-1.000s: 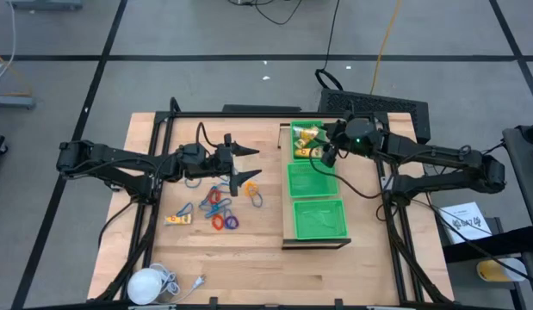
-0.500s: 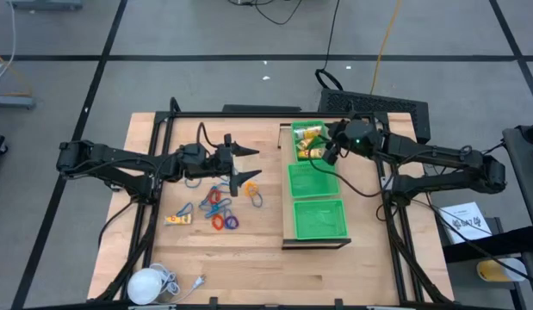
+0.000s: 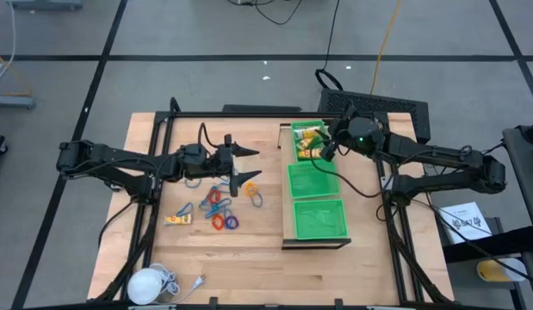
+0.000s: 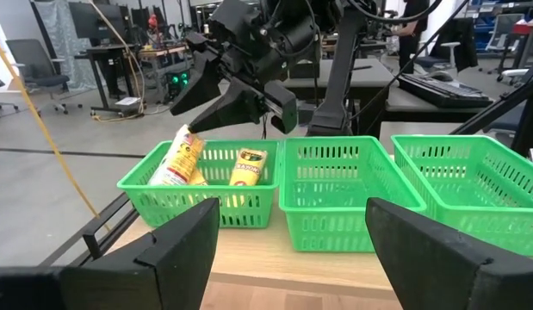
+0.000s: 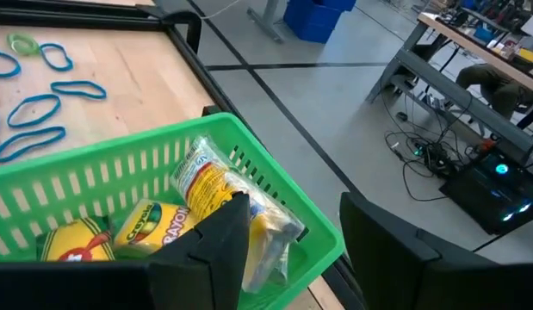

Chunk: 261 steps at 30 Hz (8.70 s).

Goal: Pick & Place Office Desk Supplies
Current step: Put the yellow crayon box into the top green bin

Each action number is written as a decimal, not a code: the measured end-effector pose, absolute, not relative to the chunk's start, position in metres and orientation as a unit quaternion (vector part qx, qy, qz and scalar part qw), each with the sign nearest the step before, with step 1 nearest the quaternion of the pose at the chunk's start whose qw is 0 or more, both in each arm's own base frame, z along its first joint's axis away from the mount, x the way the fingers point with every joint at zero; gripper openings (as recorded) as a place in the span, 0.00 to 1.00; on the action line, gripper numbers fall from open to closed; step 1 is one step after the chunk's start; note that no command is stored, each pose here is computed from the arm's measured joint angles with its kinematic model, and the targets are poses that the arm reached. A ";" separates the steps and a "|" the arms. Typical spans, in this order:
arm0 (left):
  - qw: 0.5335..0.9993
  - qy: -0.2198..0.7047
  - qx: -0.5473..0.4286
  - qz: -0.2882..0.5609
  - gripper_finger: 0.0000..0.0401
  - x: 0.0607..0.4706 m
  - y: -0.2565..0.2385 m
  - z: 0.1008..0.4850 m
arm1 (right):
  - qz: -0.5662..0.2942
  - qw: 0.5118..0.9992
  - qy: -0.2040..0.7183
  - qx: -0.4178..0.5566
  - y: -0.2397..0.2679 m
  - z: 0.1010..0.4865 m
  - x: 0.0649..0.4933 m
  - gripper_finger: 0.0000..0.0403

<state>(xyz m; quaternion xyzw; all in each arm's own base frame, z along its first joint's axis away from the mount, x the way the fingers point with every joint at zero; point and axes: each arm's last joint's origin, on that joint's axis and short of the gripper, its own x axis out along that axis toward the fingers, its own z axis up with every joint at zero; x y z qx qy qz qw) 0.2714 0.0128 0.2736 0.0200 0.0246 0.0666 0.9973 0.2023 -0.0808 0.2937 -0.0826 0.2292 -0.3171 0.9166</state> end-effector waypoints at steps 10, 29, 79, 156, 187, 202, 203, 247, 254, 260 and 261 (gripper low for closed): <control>0.997 0.025 0.019 0.066 0.74 0.271 0.013 0.274 | -0.335 0.901 0.258 -0.094 -0.085 0.288 0.202 0.42; 0.996 0.067 0.022 0.061 0.74 0.270 0.010 0.266 | -0.314 0.926 0.175 -0.117 -0.065 0.313 0.193 0.42; 0.650 0.708 -0.203 0.184 0.74 0.120 -0.088 0.144 | -0.273 0.941 0.148 -0.133 -0.044 0.313 0.176 0.42; 0.993 -0.043 0.086 0.075 0.28 0.275 -0.003 0.311 | -0.041 0.995 0.016 -0.088 -0.036 0.292 0.261 0.54; 0.795 0.203 0.498 0.280 0.28 0.336 -0.011 0.270 | -0.103 0.993 0.032 0.051 -0.040 0.297 0.297 0.65; 0.797 0.184 0.505 0.275 0.28 0.339 -0.020 0.282 | -0.102 0.992 0.019 0.073 -0.040 0.295 0.302 0.65; 0.797 0.185 0.506 0.273 0.28 0.339 -0.020 0.282 | -0.101 0.992 0.020 0.073 -0.040 0.294 0.303 0.65; 0.877 0.157 0.329 0.312 0.69 0.336 -0.034 0.275 | -0.122 0.992 0.024 0.030 -0.052 0.298 0.306 0.19; 0.840 0.209 0.331 0.377 0.81 0.331 -0.026 0.269 | -0.131 0.988 0.065 0.050 -0.049 0.324 0.263 0.20; 0.838 0.228 0.312 0.386 0.81 0.330 -0.017 0.263 | -0.138 0.978 0.134 0.083 -0.041 0.333 0.216 0.20; 0.839 0.229 0.310 0.384 0.80 0.331 -0.015 0.262 | -0.139 0.976 0.139 0.092 -0.040 0.334 0.209 0.20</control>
